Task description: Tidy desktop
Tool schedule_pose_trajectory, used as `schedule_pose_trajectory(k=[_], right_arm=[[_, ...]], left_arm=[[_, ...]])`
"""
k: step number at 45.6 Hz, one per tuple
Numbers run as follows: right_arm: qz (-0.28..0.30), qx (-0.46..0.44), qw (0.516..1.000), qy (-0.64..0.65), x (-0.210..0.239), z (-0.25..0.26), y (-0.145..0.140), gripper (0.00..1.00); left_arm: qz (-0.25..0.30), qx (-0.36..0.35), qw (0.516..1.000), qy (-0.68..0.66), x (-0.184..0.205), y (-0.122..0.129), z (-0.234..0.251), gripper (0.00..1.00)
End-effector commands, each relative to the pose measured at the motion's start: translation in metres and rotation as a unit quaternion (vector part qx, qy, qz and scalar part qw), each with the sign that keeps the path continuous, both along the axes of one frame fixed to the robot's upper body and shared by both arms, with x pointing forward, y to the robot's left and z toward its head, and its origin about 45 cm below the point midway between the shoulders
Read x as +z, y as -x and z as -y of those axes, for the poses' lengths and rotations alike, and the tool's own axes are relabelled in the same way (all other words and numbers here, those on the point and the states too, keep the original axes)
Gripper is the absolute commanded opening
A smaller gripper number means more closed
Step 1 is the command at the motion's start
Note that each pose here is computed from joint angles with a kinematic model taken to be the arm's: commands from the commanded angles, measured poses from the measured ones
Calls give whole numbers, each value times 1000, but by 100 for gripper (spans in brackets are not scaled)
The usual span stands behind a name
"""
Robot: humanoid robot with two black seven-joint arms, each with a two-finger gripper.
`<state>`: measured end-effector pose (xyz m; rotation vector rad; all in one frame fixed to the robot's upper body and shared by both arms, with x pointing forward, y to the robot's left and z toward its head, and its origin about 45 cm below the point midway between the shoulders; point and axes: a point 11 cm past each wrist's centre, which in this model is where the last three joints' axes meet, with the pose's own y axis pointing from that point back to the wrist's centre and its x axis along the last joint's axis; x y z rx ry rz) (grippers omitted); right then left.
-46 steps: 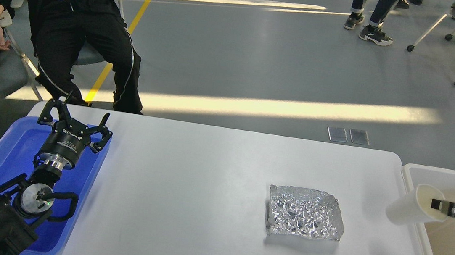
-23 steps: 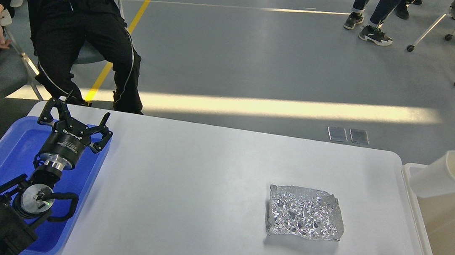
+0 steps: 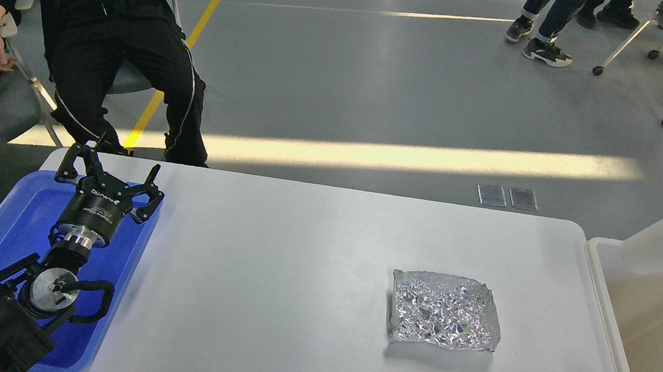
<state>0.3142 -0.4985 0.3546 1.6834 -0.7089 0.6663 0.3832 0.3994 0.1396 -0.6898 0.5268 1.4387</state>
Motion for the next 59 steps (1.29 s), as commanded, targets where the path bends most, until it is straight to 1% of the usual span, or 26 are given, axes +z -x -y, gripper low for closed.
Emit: schedule_pose_trajectory(k=[1,5,13,20,27,31,37,45,51,54,59], right_arm=[[6,-18,1000,-1,3,11,6,0],[17,-43,999,4,2,28,15,0],[16,-116,992,-41,-12,55,29,0],[31,-173,984,-41,-5,89,37,0],[57,-230,965,-108,-1,101,40,0],[77,-271,946,-159,1,108,42,0],[95,-335,914,-210,-3,128,55,0],[119,-374,885,-251,-1,140,61,0],[135,-422,838,-319,-11,145,67,0],[147,-438,817,-346,-16,146,66,0],[161,-451,792,-378,-30,145,67,0]], left_arm=[[0,1,1000,1,0,0,0,100],[0,1,1000,1,0,0,0,100],[0,0,1000,0,0,0,0,100],[0,1,1000,0,0,0,-1,100],[0,0,1000,0,0,0,0,100],[0,1,1000,0,0,0,-1,100],[0,1,1000,0,0,0,-1,100],[0,1,1000,1,0,0,0,100],[0,1,1000,0,0,0,-1,100],[0,1,1000,0,0,0,-1,100],[0,0,1000,1,0,0,0,100]])
